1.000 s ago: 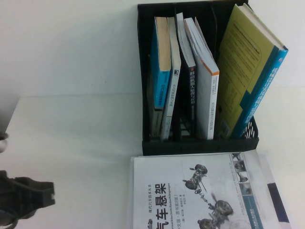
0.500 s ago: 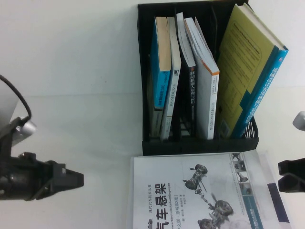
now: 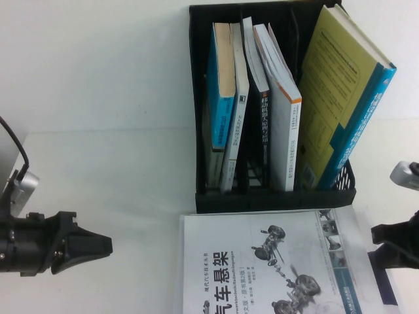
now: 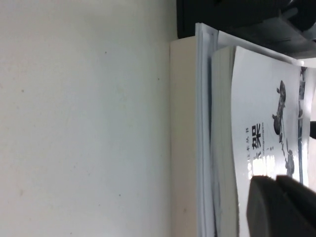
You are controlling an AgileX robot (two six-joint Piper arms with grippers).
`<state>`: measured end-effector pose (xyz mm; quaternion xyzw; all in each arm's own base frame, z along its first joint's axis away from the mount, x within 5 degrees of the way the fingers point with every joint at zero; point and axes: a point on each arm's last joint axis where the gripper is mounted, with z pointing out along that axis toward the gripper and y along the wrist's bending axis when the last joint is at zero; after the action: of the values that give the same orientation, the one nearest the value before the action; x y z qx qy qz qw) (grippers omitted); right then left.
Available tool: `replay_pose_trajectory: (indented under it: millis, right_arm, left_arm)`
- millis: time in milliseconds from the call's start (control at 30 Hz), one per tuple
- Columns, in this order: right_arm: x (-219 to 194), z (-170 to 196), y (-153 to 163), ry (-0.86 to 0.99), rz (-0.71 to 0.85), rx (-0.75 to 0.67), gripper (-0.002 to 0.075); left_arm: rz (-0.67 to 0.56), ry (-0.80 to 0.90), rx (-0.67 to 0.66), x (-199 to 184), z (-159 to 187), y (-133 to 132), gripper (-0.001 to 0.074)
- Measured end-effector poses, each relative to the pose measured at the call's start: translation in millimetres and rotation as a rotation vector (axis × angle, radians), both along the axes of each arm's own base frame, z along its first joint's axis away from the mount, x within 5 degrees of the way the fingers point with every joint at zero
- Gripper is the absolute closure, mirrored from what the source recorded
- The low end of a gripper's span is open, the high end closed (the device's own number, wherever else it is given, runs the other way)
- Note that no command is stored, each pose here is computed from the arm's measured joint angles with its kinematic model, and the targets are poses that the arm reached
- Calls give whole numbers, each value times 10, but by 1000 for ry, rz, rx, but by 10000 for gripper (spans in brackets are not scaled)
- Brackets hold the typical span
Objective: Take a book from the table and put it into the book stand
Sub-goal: Push book with right arm
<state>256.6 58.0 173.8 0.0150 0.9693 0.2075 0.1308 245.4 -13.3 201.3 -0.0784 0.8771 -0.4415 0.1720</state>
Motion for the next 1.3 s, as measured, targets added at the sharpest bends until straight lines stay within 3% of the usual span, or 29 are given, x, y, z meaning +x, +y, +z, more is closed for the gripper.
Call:
replay_pose_trajectory:
  millis: [633, 800, 933, 1000, 1100, 1300]
  right_arm:
    - [60, -152, 522, 11, 132, 90, 731]
    - [62, -147, 533, 11, 129, 96, 731]
    - [55, -147, 549, 11, 135, 96, 731]
    - [55, -147, 549, 11, 134, 96, 731]
    - [54, -147, 551, 11, 135, 96, 731]
    - [53, -147, 552, 12, 136, 97, 731]
  left_arm:
    - [-14, 159, -1, 42, -286, 30, 717]
    - [1, 240, -27, 78, -443, 39, 558]
    - [-12, 293, -106, 107, -583, 12, 314]
    - [-18, 294, -167, 134, -631, -10, 232]
    - [-16, 264, -233, 188, -722, -28, 181]
    - [1, 227, -263, 242, -835, -27, 169]
